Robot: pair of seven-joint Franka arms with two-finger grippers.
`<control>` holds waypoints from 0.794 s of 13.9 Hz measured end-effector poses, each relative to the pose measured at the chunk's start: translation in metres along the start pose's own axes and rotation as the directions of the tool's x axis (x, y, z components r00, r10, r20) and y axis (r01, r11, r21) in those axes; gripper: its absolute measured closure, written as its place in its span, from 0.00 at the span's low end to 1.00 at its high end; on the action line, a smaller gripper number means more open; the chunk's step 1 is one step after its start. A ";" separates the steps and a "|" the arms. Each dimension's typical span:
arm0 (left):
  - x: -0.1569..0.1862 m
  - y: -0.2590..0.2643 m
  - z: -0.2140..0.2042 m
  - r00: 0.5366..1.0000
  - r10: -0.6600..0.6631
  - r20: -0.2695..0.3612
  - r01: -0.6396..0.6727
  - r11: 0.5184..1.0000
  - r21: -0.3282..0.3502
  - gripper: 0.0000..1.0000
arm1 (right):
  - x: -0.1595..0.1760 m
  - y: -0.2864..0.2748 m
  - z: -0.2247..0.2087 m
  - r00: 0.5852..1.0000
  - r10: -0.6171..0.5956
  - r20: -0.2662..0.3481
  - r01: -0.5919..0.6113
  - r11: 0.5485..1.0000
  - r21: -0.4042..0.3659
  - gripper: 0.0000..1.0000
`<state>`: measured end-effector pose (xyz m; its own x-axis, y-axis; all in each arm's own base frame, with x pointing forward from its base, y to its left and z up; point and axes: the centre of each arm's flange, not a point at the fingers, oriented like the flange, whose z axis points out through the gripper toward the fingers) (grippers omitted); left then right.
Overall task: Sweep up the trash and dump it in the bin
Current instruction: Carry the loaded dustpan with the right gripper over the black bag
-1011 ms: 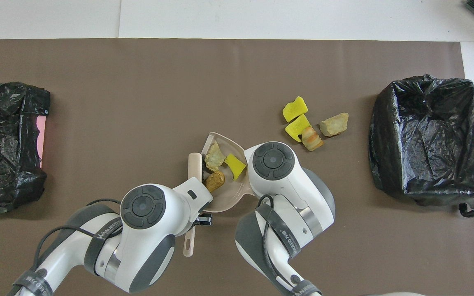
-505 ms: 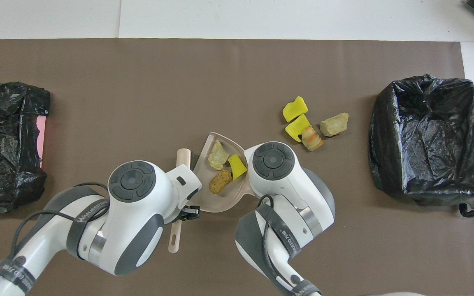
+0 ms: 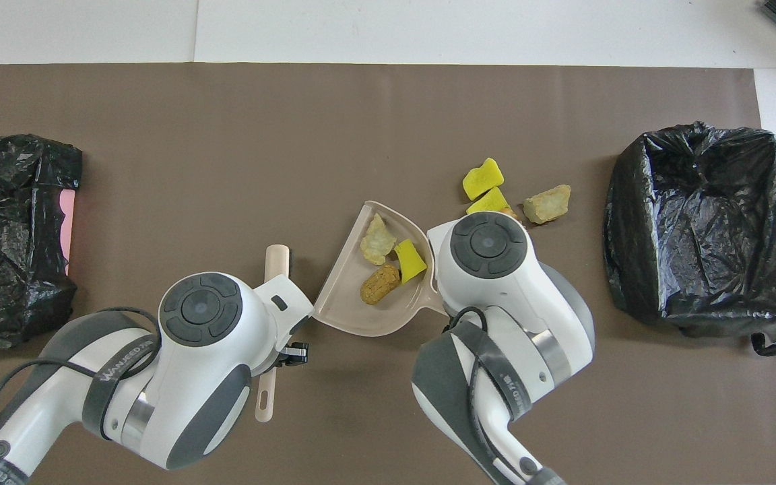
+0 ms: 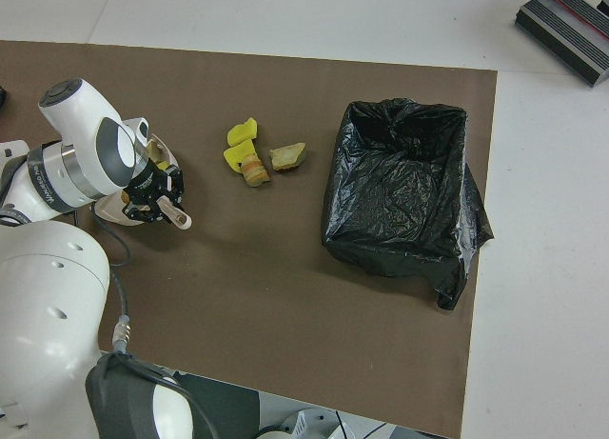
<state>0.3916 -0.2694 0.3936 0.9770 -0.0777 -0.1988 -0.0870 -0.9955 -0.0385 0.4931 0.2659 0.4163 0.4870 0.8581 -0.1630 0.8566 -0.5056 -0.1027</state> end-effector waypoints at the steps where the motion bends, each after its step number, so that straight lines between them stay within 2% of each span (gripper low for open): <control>1: -0.009 0.008 0.006 1.000 -0.019 -0.005 0.019 1.000 0.005 0.74 | -0.022 0.013 -0.022 1.000 0.005 -0.010 -0.005 1.000 -0.004 0.68; 4: -0.048 0.050 0.023 0.998 -0.055 -0.022 0.055 0.998 0.026 0.74 | -0.113 0.070 -0.082 1.000 0.012 -0.024 -0.011 1.000 0.012 0.68; 6: -0.081 0.085 0.037 0.997 -0.070 -0.044 0.072 0.997 0.033 0.74 | -0.178 0.111 -0.104 0.999 0.024 -0.046 -0.024 1.000 0.020 0.68; 9: -0.134 0.125 0.067 0.995 -0.066 -0.077 0.069 0.997 0.037 0.74 | -0.258 0.163 -0.103 0.994 0.091 -0.062 -0.090 0.996 0.024 0.68; 11: -0.162 0.140 0.080 0.995 -0.056 -0.083 0.060 0.997 0.048 0.74 | -0.302 0.190 -0.098 0.993 0.121 -0.012 -0.121 0.992 -0.017 0.68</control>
<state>0.2058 -0.3916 0.3422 0.9931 -0.0262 -0.1139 -0.0374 -0.9945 -0.0976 0.5251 -0.0807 0.5418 0.5892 0.7914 -0.1629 0.7939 -0.6045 -0.0653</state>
